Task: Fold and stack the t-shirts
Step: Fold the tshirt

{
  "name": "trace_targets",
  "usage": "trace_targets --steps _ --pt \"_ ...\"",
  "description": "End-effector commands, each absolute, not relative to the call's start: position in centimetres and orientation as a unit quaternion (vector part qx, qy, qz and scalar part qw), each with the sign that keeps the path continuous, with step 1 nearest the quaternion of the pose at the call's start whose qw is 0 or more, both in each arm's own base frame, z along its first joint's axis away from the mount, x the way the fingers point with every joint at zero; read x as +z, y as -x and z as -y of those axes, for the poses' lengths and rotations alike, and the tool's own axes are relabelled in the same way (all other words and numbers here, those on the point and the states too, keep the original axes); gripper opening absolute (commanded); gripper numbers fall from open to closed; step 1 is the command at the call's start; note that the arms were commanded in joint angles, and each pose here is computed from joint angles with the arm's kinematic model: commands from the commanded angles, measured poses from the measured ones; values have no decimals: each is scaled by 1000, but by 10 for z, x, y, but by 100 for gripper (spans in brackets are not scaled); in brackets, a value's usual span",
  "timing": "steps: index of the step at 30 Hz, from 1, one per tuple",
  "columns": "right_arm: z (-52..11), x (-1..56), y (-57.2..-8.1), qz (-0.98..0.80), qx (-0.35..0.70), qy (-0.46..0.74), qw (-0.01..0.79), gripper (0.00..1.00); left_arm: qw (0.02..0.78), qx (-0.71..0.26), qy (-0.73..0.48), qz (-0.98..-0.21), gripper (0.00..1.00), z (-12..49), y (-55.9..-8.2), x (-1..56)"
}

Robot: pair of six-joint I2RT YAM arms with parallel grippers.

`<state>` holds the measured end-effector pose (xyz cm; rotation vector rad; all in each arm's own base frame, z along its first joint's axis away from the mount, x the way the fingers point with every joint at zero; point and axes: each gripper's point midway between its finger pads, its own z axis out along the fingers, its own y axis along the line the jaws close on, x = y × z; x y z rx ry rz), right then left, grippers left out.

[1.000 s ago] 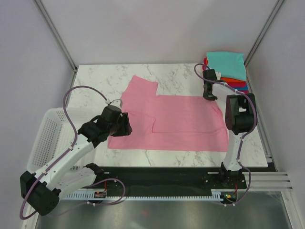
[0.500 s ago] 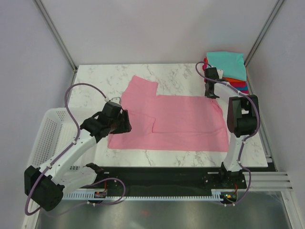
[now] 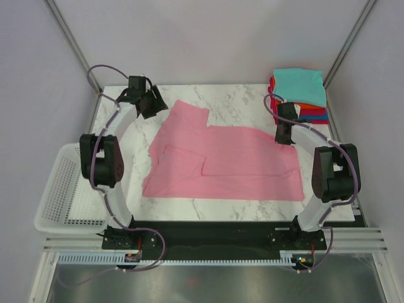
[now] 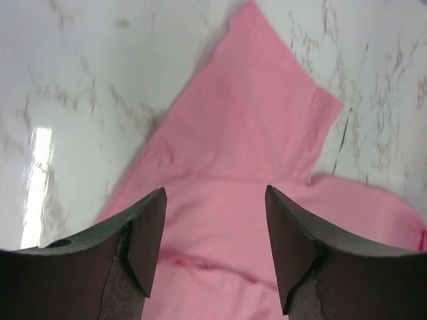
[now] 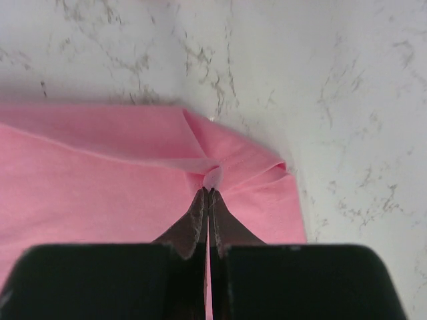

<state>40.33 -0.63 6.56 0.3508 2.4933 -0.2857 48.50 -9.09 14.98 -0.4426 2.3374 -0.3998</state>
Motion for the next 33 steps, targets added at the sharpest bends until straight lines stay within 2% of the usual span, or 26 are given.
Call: trace_targets --steps 1,2,3,4,5,6,7,8,12,20,26,29,32,33 --pt "-7 68 -400 -939 -67 -129 311 0 368 -210 100 -900 68 116 -549 129" --pt "-8 65 -397 -941 -64 -128 307 0 390 -235 78 -887 69 126 -574 148" --pt "-9 66 -397 -940 -62 -130 310 0 388 -244 68 -886 69 131 -585 141" --pt "-11 64 -394 -941 -57 -129 307 0 360 -244 67 -898 69 135 -596 99" --pt "-13 64 -395 -941 -51 -127 309 0 384 -258 56 -885 69 140 -616 117" --pt "-14 64 -395 -941 -48 -128 309 0 382 -261 56 -885 70 142 -623 111" --pt "-16 64 -396 -941 -44 -128 309 0 362 -263 64 -892 70 144 -629 77" --pt "-20 64 -396 -943 -31 -124 308 0 380 -270 61 -883 70 147 -642 88" --pt "-26 65 -398 -942 -15 -122 311 0 391 -269 86 -876 70 146 -665 65" --pt "-28 76 -403 -938 -6 -121 325 0 362 -288 95 -882 55 157 -659 37" --pt "-29 71 -402 -939 -4 -122 320 0 350 -278 99 -889 55 159 -645 30" --pt "-30 66 -400 -941 -4 -122 315 0 351 -282 95 -888 42 161 -646 31" --pt "-29 62 -401 -942 -7 -122 312 0 352 -285 95 -886 19 162 -647 31" --pt "-28 61 -401 -943 -8 -123 310 0 355 -286 94 -885 7 162 -648 34"
